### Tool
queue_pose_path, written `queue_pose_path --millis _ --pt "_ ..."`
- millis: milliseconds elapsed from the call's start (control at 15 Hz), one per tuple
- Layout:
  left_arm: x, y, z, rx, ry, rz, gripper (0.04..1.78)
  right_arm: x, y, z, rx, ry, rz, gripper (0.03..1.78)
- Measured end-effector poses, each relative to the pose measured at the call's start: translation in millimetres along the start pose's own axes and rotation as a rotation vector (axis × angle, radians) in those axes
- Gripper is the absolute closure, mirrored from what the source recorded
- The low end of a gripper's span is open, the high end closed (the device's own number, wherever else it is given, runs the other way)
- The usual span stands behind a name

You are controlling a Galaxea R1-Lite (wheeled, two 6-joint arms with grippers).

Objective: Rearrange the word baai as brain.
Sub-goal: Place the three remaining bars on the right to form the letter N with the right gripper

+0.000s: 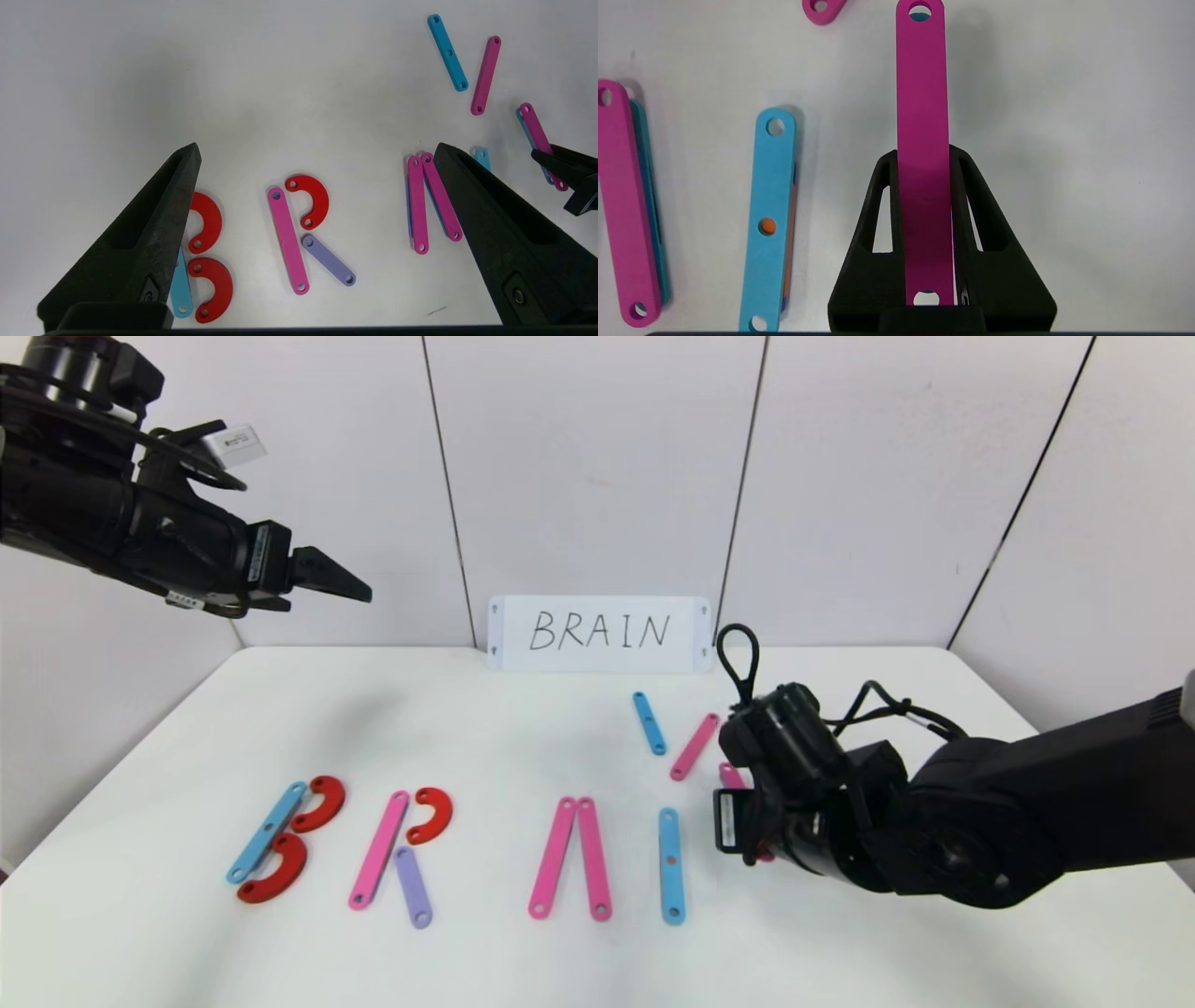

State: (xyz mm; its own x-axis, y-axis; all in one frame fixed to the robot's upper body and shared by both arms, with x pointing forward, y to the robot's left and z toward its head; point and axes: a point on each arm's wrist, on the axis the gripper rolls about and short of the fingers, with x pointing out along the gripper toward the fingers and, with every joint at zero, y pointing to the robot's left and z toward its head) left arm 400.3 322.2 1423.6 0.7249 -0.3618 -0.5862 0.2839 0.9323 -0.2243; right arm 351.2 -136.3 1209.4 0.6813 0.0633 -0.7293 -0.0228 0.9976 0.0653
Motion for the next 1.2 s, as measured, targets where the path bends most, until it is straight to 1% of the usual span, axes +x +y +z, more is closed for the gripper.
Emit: queue_pose_path --millis 267,400,533,667,800,933,1000,1133,1200 --pt "1.4 -1.2 -0.1 0.003 0.003 -0.003 0.08 4.9 -3.1 -12.2 -0.007 0.015 -0.001 1.51" --pt "2.0 -1.2 -0.2 0.003 0.005 -0.004 0.08 8.1 -3.0 -14.3 -0.011 0.023 -0.007 1.51" --pt "2.4 -1.1 -0.4 0.002 0.006 -0.004 0.08 10.2 -2.9 -15.4 0.003 0.028 -0.01 1.51" --pt "2.5 -1.0 -0.5 0.002 0.007 -0.004 0.08 11.0 -2.7 -16.1 0.005 0.032 -0.012 1.51" --pt "2.5 -1.0 -0.5 0.002 0.007 -0.004 0.08 12.5 -3.6 -17.0 0.004 0.038 -0.017 1.47" --pt "2.6 -1.4 -0.6 0.003 0.008 -0.006 0.08 14.7 -5.0 -16.9 0.008 0.041 -0.024 1.36" --pt "2.7 -1.4 -0.7 0.002 0.009 -0.005 0.08 15.1 -5.0 -17.0 0.01 0.042 -0.024 1.25" --pt "3.0 -1.9 -0.9 0.003 0.01 -0.007 0.08 15.4 -5.5 -16.8 0.012 0.042 -0.026 0.96" --pt "3.1 -2.1 -0.9 0.004 0.01 -0.007 0.08 15.5 -5.7 -16.6 0.012 0.042 -0.026 0.77"
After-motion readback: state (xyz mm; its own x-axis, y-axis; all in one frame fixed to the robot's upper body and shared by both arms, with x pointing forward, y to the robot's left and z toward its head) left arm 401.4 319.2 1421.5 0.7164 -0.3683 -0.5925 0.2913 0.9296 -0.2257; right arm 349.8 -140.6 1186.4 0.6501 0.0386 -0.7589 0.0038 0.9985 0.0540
